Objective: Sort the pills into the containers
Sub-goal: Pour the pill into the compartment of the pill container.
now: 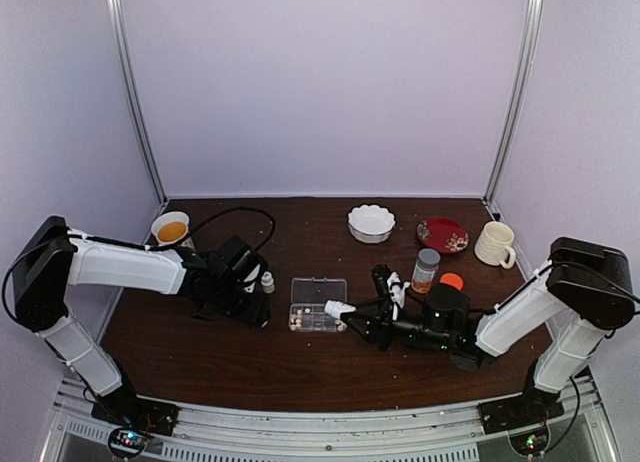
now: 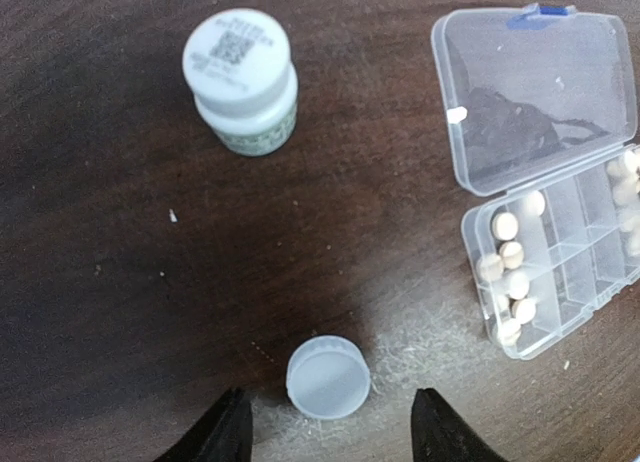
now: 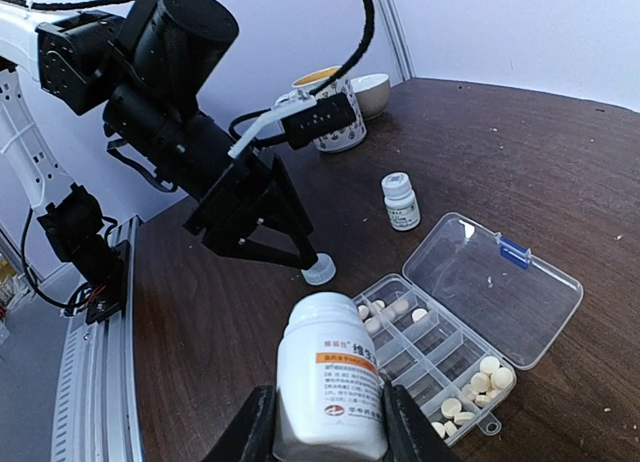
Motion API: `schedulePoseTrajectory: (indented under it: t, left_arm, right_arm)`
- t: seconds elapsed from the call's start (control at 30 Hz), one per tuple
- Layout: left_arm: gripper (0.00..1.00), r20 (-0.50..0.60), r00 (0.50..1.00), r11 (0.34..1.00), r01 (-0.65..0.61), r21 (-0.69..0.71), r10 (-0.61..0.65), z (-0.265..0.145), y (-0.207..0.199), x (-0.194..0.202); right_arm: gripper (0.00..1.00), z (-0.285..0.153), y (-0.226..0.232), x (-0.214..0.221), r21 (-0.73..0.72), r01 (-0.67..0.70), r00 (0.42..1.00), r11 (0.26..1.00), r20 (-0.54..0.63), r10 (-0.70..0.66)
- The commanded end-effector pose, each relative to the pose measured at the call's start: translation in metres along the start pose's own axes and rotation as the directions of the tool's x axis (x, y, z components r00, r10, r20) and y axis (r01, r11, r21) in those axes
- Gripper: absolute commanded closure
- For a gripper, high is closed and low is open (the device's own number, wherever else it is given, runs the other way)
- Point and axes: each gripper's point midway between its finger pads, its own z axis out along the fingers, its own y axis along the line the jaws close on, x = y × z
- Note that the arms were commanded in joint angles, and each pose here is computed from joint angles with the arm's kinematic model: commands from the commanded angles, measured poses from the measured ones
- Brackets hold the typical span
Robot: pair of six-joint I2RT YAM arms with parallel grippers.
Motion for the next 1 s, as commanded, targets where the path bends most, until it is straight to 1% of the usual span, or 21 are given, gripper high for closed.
schedulePoseTrajectory:
  t: [0.0,0.17,0.3,0.43,0.67,0.97]
  left_arm:
    - [0.43,0.096,0.995,0.999,-0.016,0.044,0.012,-0.022,-0.008,-0.021]
    - [0.46,0.237,0.971,0.993,-0.059,0.099,0.034,-0.042,-0.022,-0.053]
    - [0.48,0.303,0.952,0.989,-0.080,0.121,0.040,-0.044,-0.032,-0.077]
    - [0.50,0.311,0.950,0.984,-0.075,0.162,0.021,-0.035,-0.039,-0.097]
    - [0.49,0.323,0.946,0.972,-0.086,0.219,0.011,-0.023,-0.049,-0.122]
    - [0.50,0.324,0.945,0.965,-0.124,0.229,0.044,-0.016,-0.057,-0.133]
  right_arm:
    - [0.92,0.007,-0.009,-0.001,0.031,-0.025,1.000,0.999,0.004,0.024]
    - [0.92,0.013,-0.016,0.003,0.043,-0.046,0.999,0.998,-0.010,0.047]
    - [0.92,0.019,-0.020,0.003,0.050,-0.055,0.998,0.997,-0.022,0.056]
    - [0.93,0.024,-0.022,0.008,0.055,-0.056,0.997,0.997,-0.055,0.059]
    - [0.93,0.030,-0.031,0.015,0.085,-0.068,0.993,0.994,-0.091,0.076]
    - [0.94,0.038,-0.038,0.021,0.105,-0.073,0.988,0.992,-0.128,0.086]
